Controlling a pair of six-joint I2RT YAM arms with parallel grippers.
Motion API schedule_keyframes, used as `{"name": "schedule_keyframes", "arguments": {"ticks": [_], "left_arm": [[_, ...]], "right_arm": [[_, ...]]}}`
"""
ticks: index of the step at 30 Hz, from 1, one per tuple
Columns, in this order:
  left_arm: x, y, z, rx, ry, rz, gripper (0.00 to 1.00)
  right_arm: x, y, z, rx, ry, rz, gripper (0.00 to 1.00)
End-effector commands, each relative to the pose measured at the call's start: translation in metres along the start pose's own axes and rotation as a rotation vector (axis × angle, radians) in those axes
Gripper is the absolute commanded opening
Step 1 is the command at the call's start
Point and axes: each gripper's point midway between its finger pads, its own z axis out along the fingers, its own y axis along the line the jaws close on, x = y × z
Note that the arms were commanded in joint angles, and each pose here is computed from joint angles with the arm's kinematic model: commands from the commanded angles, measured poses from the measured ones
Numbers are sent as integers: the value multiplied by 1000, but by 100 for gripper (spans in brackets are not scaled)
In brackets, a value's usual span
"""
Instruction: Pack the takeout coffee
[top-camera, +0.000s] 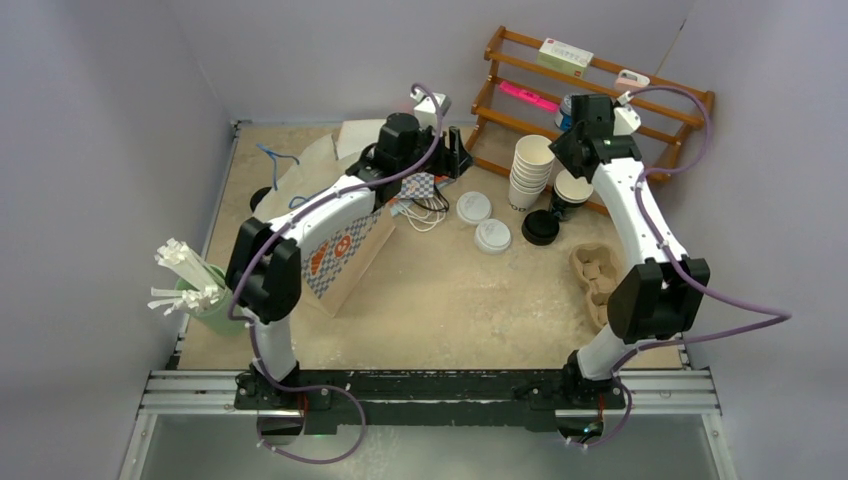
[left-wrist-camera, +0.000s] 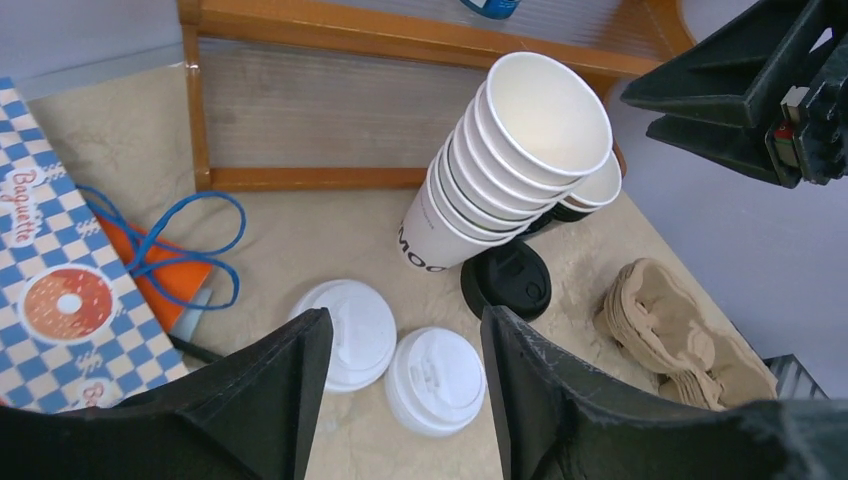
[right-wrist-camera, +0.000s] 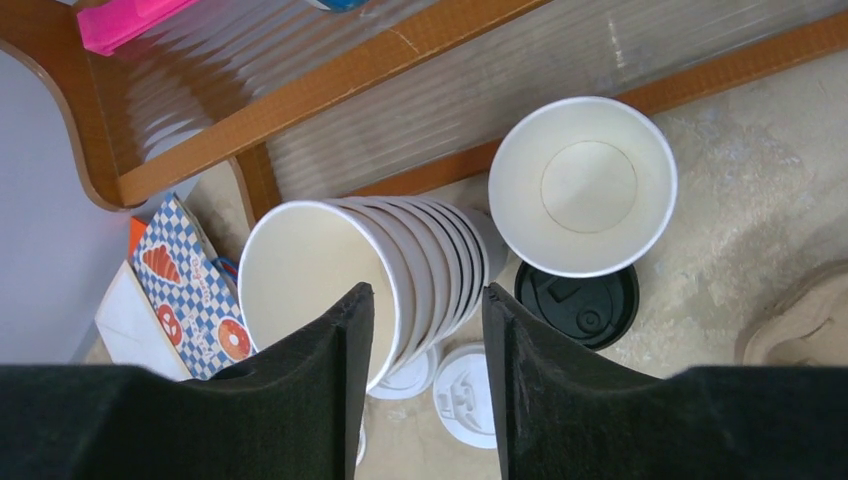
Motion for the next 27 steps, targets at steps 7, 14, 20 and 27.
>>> {"name": "schedule_keyframes", "arguments": {"ticks": [7,14,20,27], "left_arm": [[-24,-36,48,170,-67,-5,47],[-7,-33,74,194,-31,-22,39],[4,-33,88,219,-8,-48,35],[11,-34,96,249,-5,-67,35]], "right_arm": [[-4,19,5,-30,2,-29,39],[3,25,10,-46,18,-51,37],[10,29,13,-66,46,-53,32],[7,28,7,-69,39,-58,13]]}}
